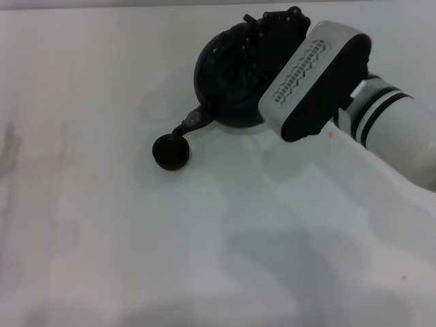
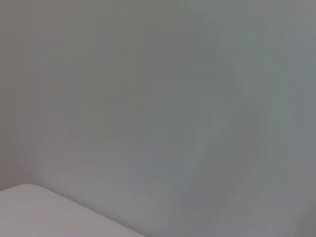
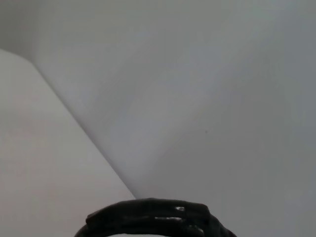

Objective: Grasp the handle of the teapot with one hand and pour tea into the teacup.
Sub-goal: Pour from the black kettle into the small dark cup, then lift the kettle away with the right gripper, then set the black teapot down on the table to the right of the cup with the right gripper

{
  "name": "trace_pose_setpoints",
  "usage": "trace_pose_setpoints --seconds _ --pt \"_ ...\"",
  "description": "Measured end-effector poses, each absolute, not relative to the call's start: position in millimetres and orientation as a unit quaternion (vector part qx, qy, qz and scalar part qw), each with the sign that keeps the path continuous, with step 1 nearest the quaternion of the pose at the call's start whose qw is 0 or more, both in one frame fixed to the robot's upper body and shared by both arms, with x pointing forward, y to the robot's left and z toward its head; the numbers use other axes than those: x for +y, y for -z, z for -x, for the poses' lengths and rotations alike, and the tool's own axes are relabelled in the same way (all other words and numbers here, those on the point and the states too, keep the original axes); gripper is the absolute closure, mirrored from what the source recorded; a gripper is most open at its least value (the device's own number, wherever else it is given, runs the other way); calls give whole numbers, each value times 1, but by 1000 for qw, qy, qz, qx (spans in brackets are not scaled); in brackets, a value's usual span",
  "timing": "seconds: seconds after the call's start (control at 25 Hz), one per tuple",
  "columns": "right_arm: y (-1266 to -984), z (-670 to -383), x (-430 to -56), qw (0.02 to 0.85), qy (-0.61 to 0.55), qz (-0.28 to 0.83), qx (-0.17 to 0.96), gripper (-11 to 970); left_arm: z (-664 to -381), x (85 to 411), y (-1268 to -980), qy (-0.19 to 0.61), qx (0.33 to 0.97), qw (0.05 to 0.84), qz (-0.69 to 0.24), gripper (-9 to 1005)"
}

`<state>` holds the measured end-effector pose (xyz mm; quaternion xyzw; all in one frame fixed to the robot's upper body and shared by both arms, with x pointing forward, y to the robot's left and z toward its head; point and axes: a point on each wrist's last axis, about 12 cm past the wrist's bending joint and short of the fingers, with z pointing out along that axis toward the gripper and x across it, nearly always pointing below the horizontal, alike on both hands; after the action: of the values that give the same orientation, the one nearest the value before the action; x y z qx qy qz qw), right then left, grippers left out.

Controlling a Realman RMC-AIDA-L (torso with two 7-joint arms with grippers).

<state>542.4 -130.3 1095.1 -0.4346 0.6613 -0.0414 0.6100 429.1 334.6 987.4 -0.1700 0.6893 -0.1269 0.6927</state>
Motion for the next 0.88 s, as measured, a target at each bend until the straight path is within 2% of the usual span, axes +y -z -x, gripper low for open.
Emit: trace_pose_setpoints --seconds 0.44,0.88 --pt "-1098 -548 -163 590 -42 335 734 848 -428 335 -987 126 690 692 170 194" --pt "-1088 -550 -234 561 -111 221 790 847 -427 336 -987 125 689 693 170 193"
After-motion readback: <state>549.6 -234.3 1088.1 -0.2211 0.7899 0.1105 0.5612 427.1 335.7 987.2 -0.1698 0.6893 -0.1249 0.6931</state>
